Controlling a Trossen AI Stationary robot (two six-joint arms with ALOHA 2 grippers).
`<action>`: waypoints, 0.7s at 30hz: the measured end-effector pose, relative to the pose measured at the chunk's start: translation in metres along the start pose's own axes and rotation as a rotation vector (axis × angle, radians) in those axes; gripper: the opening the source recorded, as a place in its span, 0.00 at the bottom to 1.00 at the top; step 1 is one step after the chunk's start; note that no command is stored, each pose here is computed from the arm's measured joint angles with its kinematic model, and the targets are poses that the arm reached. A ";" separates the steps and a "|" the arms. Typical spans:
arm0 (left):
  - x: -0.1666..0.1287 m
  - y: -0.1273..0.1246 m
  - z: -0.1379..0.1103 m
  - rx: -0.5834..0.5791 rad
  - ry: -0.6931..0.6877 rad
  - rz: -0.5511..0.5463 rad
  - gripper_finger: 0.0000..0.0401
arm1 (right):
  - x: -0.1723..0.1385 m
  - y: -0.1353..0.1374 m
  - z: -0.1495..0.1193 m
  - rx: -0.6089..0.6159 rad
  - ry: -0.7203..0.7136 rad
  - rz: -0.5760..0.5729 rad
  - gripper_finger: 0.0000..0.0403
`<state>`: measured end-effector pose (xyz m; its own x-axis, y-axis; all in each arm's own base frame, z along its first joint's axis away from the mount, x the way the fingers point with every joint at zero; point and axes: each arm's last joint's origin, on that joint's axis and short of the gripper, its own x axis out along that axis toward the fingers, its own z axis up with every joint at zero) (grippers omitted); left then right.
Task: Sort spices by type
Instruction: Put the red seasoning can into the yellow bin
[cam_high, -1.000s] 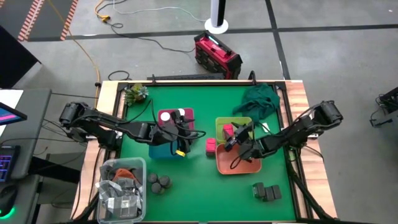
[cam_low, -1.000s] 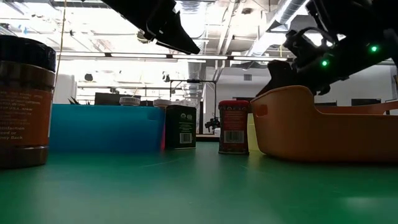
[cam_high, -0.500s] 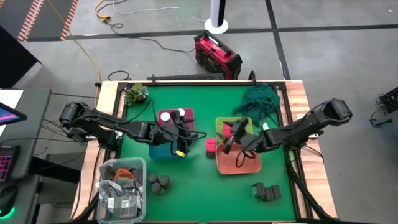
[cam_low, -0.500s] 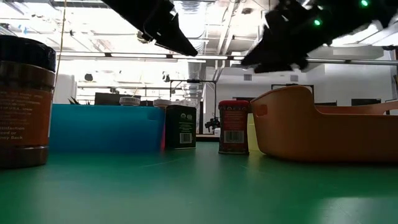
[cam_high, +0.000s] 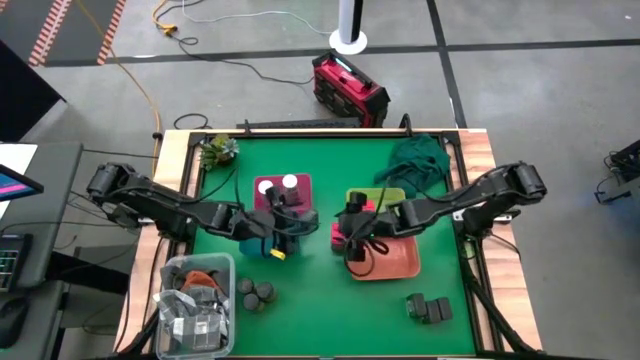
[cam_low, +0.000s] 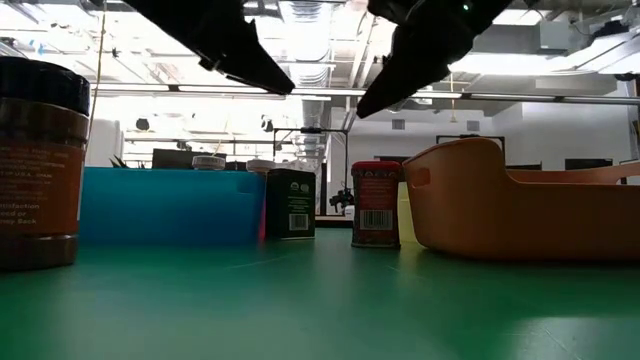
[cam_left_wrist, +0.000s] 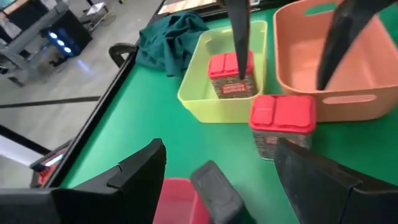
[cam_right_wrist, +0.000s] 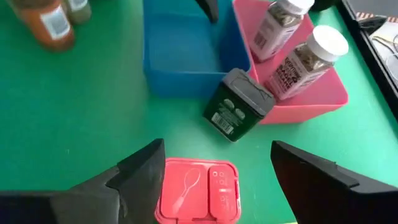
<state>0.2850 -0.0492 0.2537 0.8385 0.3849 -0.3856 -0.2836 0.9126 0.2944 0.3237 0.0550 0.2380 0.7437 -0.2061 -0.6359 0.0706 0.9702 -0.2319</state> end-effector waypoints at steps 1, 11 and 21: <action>-0.002 0.000 -0.001 -0.009 0.000 -0.003 0.71 | 0.001 -0.002 0.002 -0.012 0.018 0.008 0.80; -0.014 0.001 -0.005 -0.026 0.043 -0.022 0.71 | 0.033 -0.014 0.014 -0.057 0.249 0.171 0.98; -0.021 0.004 -0.009 -0.026 0.091 -0.014 0.71 | 0.051 -0.019 0.024 -0.076 0.511 0.216 0.99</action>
<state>0.2625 -0.0523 0.2551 0.7969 0.3823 -0.4678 -0.2853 0.9207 0.2664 0.3765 0.0293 0.2278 0.3181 -0.0577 -0.9463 -0.1098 0.9892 -0.0973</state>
